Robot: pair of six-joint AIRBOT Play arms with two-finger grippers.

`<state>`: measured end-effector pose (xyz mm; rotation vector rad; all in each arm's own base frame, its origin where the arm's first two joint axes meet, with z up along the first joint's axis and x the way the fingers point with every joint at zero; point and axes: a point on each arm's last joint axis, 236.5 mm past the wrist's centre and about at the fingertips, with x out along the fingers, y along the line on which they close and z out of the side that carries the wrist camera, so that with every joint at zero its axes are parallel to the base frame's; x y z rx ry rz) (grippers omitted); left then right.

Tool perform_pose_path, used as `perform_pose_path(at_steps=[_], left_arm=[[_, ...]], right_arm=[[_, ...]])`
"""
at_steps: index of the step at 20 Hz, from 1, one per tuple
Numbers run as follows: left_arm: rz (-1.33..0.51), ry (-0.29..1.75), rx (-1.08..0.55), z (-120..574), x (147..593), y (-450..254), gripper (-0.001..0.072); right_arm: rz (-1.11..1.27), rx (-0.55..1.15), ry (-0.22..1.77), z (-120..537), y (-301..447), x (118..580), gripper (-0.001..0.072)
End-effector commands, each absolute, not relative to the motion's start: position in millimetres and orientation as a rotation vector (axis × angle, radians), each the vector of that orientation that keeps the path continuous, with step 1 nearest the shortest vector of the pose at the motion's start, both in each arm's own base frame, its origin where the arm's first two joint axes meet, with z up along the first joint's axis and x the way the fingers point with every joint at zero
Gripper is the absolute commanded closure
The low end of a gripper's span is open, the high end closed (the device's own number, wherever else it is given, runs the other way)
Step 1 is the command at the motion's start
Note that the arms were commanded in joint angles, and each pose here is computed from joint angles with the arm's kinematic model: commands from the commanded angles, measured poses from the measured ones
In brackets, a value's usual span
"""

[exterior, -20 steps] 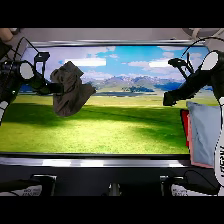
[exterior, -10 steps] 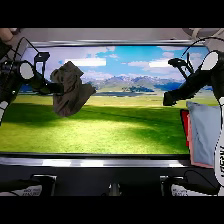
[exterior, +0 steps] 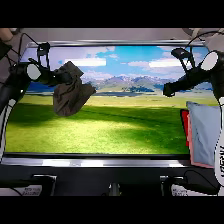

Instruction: Fold the shirts.

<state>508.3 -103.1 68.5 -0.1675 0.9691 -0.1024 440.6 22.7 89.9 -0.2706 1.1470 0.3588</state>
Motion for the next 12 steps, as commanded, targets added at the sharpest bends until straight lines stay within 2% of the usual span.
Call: perform_pose_path(at_steps=[1, 3, 7, 8, 9, 10, 11, 12], left_arm=[[-0.043, 1.12, -0.201, 10, 514, -85, 0.0013], [-0.014, 1.294, -0.194, -37, 498, -77, 0.0017], [-0.01, 1.42, -0.219, -88, 486, -86, 0.0036], [0.002, 1.438, -0.228, -94, 484, -87, 0.0108], [0.002, 1.449, -0.227, -98, 482, -87, 0.0239], [0.002, 1.458, -0.227, -98, 480, -87, 0.043], [0.001, 1.476, -0.226, -96, 475, -87, 0.0653], [-0.021, 1.479, -0.222, -91, 473, -90, 0.0686]], right_arm=[[0.335, -0.291, 1.092, 92, 19, 456, 0.0024], [0.342, -0.288, 1.123, 84, 19, 454, 0.0024], [0.362, -0.281, 1.191, 70, 20, 444, 0.0026], [0.364, -0.28, 1.197, 70, 20, 443, 0.0027], [0.367, -0.279, 1.208, 70, 20, 440, 0.0039], [0.37, -0.279, 1.215, 69, 20, 438, 0.0046], [0.369, -0.279, 1.212, 71, 20, 438, 0.0046], [0.37, -0.293, 1.195, 75, 19, 439, 0.0046]])
